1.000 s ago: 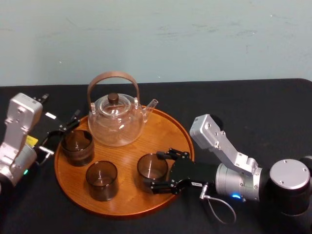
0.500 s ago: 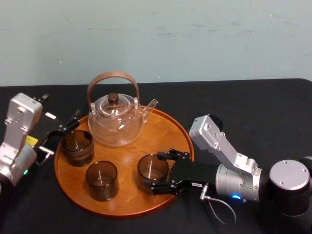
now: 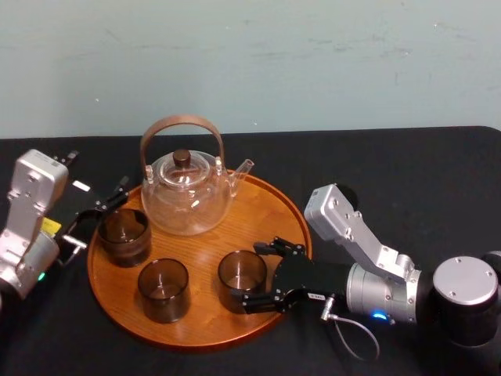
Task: Pick up the glass from the table and place it on the tray.
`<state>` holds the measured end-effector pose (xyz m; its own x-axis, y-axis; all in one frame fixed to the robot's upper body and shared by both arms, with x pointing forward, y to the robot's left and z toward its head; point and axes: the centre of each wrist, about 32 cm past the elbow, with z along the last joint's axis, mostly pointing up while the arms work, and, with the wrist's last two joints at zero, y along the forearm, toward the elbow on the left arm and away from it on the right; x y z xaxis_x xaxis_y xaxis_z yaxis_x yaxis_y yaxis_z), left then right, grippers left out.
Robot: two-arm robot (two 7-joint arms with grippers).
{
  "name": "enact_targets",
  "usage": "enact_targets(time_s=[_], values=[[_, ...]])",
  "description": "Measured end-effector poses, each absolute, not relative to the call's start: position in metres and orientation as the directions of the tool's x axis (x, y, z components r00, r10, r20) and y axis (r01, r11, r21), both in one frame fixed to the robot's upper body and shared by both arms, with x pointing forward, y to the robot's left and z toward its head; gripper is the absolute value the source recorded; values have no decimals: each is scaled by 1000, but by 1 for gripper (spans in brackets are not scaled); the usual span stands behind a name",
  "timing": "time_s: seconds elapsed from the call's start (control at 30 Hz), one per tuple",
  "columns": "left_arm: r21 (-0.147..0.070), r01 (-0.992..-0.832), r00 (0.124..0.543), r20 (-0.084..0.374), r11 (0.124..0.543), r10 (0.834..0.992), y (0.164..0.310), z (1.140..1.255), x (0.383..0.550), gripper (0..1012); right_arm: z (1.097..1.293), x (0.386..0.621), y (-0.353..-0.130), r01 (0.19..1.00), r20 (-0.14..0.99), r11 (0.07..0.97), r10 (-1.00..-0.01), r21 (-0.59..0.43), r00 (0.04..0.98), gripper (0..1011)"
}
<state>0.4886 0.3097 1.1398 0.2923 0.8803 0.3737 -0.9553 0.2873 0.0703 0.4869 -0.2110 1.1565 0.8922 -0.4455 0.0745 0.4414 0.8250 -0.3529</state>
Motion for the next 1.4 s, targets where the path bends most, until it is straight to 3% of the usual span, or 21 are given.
enact_targets(time_s=[0.57, 1.07, 1.4], values=[[70, -955, 292, 374, 287, 880, 310, 1140, 489, 1001, 1157, 486, -216, 439, 67, 827, -446, -350, 893, 1002], [70, -955, 292, 374, 287, 880, 310, 1140, 489, 1001, 1164, 461, -252, 452, 50, 825, -464, -339, 885, 1002], [70, -955, 292, 374, 287, 880, 310, 1140, 489, 1001, 1166, 447, -279, 502, 51, 799, -516, -330, 855, 1002]])
